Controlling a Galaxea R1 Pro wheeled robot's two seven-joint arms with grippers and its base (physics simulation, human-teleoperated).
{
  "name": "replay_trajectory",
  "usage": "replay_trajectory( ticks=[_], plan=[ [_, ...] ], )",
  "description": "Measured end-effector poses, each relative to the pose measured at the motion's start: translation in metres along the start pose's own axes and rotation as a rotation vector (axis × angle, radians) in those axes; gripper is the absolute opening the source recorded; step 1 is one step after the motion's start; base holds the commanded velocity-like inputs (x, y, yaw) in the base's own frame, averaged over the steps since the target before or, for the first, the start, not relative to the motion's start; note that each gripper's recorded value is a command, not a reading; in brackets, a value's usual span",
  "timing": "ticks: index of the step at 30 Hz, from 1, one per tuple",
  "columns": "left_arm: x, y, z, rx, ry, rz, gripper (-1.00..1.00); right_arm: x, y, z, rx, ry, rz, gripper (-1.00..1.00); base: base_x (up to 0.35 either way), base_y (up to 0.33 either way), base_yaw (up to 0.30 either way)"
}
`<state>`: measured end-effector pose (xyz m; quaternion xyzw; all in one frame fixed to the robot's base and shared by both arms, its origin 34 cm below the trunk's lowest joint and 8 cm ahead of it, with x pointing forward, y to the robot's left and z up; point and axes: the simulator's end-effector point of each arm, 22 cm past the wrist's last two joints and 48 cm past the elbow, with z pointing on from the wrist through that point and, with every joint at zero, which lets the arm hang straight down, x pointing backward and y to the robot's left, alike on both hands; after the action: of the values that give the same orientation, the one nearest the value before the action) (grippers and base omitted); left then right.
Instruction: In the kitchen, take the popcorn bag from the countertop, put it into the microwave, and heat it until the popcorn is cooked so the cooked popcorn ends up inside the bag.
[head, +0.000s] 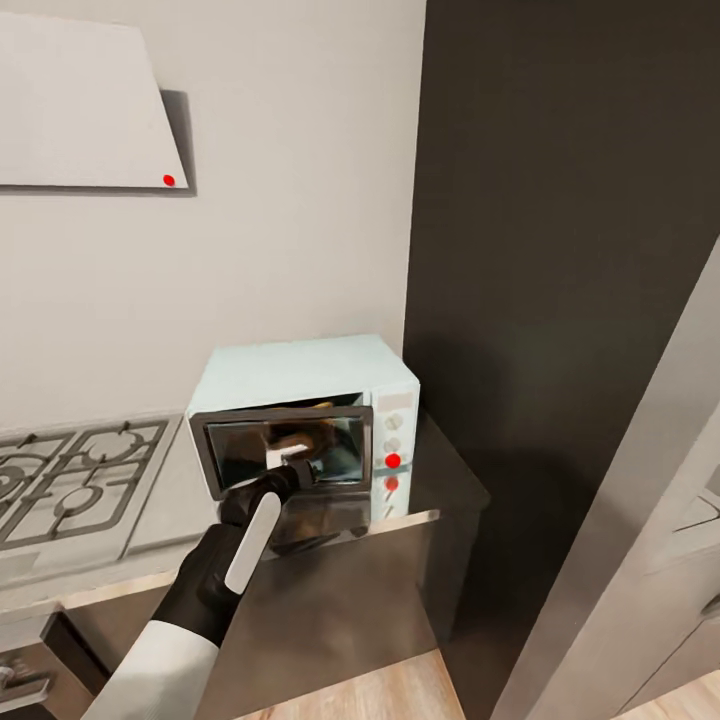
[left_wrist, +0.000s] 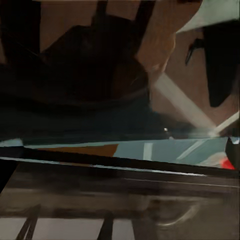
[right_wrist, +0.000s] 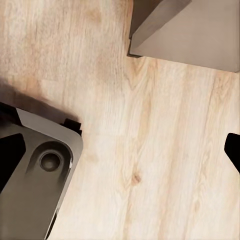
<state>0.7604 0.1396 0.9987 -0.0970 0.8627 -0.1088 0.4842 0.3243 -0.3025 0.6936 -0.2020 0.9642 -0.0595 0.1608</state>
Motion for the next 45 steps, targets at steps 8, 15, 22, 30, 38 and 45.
replay_trajectory(
  ticks=[8,15,22,30,38,45],
  plan=[
    [0.001,0.002,0.000,-0.004,0.001,0.002,1.00,0.000,0.001,0.000,-0.001,0.000,-0.002,1.00,0.077,0.000,0.000],
    [0.002,0.001,0.000,-0.002,0.001,0.001,1.00,0.001,0.000,0.000,-0.001,0.000,-0.002,1.00,0.020,0.000,0.000],
    [0.003,0.002,0.000,-0.003,0.003,0.003,1.00,0.001,0.000,0.000,-0.001,0.000,-0.002,1.00,0.075,0.000,0.000],
    [0.003,0.001,0.000,-0.001,0.003,0.001,1.00,0.000,0.001,0.000,-0.001,-0.001,-0.001,1.00,-0.024,0.000,0.000],
    [-0.017,-0.018,-0.019,0.050,-0.061,0.009,1.00,0.002,0.007,0.000,-0.009,0.003,-0.012,1.00,-0.303,0.000,0.000],
    [-0.019,-0.034,-0.028,0.083,-0.077,0.031,1.00,0.005,0.009,0.002,-0.011,0.009,-0.012,1.00,-0.344,0.000,0.000]
  ],
)
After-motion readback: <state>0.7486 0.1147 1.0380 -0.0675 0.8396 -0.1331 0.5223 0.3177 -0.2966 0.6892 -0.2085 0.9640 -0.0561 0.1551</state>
